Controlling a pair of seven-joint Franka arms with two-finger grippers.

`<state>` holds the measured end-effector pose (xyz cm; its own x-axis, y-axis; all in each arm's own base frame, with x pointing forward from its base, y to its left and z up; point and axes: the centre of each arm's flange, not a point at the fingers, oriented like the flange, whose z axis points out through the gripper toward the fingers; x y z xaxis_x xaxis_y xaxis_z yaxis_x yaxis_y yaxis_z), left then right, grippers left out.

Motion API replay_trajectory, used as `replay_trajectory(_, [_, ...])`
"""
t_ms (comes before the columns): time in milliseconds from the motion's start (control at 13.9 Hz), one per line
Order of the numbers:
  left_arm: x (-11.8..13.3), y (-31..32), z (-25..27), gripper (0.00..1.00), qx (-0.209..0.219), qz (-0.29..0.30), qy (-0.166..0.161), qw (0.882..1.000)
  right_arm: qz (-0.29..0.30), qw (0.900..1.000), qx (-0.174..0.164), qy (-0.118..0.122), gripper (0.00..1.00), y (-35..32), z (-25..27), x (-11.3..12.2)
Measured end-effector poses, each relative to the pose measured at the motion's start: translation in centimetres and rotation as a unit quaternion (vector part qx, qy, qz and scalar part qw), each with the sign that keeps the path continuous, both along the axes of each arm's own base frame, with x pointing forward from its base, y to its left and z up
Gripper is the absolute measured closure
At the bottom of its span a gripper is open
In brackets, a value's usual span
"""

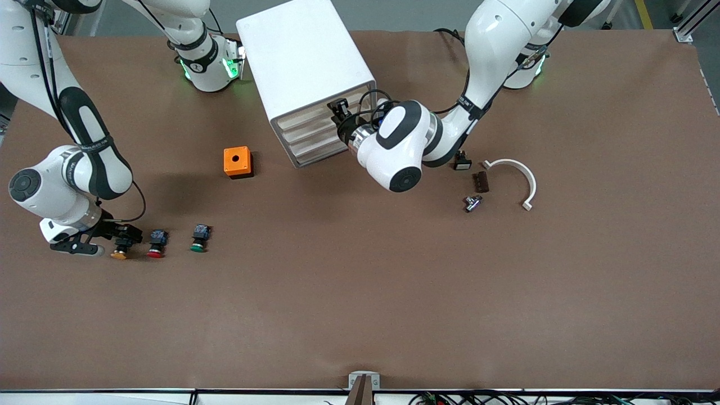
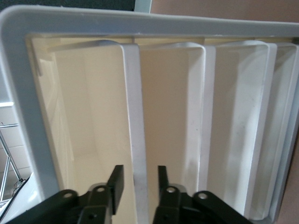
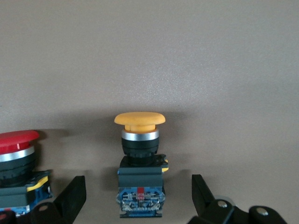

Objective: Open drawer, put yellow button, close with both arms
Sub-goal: 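Pull the top drawer open with the left gripper while the right grasps the button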

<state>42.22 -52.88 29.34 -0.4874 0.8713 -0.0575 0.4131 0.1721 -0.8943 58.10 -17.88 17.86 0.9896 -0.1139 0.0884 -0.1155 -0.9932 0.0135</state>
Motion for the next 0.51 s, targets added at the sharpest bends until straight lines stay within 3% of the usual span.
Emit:
replay_trajectory(72, [-0.25,-0.17,-0.34,0.65,0.001,-0.002,0.002,1.000,0.001,1.000,0.000,0.000,0.00,0.05,0.00,0.02])
replay_trajectory(144, [-0.45,-0.31,-0.65,0.72,0.003,-0.004,0.004,1.000,0.002,1.000,0.000,0.000,0.00,0.12,0.00,0.04])
replay_trajectory(216, [-0.58,-0.39,-0.88,0.72,0.003,-0.005,0.006,1.000,0.005,1.000,0.000,0.000,0.06,0.17,0.00,0.05])
replay_trajectory(361, [-0.47,-0.47,-0.53,0.87,0.000,-0.006,0.007,1.000,0.008,1.000,0.000,0.000,0.29,0.19,-0.01,0.06])
replay_trajectory(505, [0.20,-0.22,-0.26,0.86,-0.001,0.000,0.003,1.000,0.008,1.000,0.000,0.000,0.52,0.18,-0.01,0.05])
